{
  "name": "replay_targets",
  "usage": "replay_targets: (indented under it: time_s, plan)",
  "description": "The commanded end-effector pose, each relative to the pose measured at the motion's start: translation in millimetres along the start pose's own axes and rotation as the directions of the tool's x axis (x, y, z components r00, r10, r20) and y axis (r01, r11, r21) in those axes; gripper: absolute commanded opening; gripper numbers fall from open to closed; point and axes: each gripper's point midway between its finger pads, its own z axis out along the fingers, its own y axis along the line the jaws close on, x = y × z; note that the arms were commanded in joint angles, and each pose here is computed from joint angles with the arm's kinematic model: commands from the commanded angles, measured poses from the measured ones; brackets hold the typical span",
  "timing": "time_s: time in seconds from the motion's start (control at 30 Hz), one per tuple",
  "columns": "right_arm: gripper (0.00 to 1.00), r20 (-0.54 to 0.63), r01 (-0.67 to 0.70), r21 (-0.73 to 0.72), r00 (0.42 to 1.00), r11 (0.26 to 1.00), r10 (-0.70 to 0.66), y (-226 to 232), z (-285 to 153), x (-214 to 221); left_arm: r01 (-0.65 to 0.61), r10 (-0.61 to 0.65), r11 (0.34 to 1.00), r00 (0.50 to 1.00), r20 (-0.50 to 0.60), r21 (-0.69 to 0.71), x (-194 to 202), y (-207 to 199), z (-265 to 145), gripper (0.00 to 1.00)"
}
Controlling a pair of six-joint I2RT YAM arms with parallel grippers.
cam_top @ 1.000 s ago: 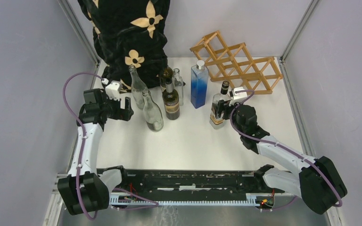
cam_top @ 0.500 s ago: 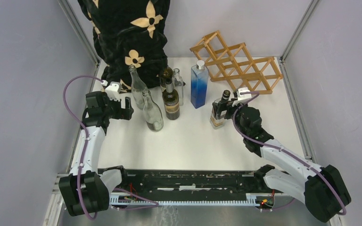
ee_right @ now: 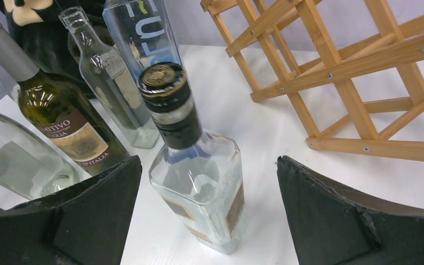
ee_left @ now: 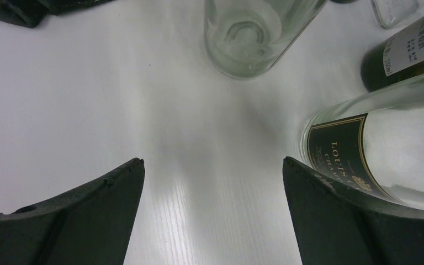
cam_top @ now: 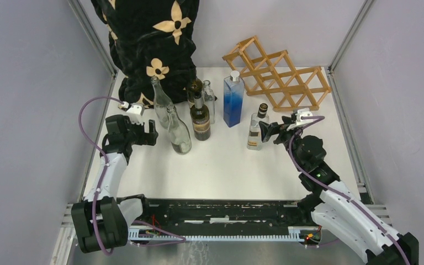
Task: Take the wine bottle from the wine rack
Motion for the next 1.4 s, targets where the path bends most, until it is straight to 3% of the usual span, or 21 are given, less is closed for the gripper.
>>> replay_targets:
  time_s: [0.0,0.1,0.17,0.3,0.5,0.67,0.83,0.93,1.07,1.23,1.37]
  plan:
    - [0.98,-0.010,0.000,0.029,1.000,1.000,0.000,-8,-17,-4,0.000,0.001,1.000,0.997,0.076,-0.016,-10,6,8,1.00]
    - [0.98,-0.014,-0.001,0.137,1.000,0.991,0.003,-29,-29,-1,0.002,-0.001,1.000,0.995,0.103,-0.012,-9,4,11,1.00]
    - [0.98,-0.016,-0.023,0.316,0.999,0.949,0.030,-62,-40,10,0.007,-0.005,1.000,0.991,0.135,-0.020,-12,6,14,1.00]
    - [0.98,0.057,-0.053,0.644,0.998,0.763,0.022,-127,-72,40,0.031,-0.022,0.998,0.984,0.179,-0.049,-11,12,23,1.00]
    - [0.98,0.081,-0.038,0.841,0.995,0.539,-0.057,-173,-108,84,0.025,-0.012,0.998,0.974,0.227,-0.052,-7,15,36,1.00]
    - [0.98,0.007,0.054,0.858,0.993,0.510,-0.117,-182,-104,96,0.012,0.006,0.999,0.938,0.348,-0.050,-13,12,38,1.00]
    - [0.98,0.004,0.066,0.868,0.990,0.492,-0.140,-200,-103,100,-0.016,0.042,0.998,0.893,0.449,-0.061,-19,11,36,1.00]
    - [0.98,-0.031,0.101,0.886,0.987,0.452,-0.159,-212,-109,104,-0.006,0.026,0.999,0.884,0.468,-0.044,-18,9,41,1.00]
    - [0.98,-0.080,0.180,0.840,0.974,0.512,-0.211,-211,-92,96,0.032,-0.016,0.999,0.887,0.461,-0.027,-21,12,50,1.00]
    - [0.98,-0.159,0.254,0.834,0.961,0.490,-0.226,-217,-97,106,0.049,-0.037,0.999,0.848,0.528,-0.007,-21,9,52,1.00]
    - [0.98,-0.157,0.248,0.824,0.964,0.509,-0.216,-219,-103,119,0.050,-0.022,0.998,0.864,0.503,-0.042,-19,10,57,1.00]
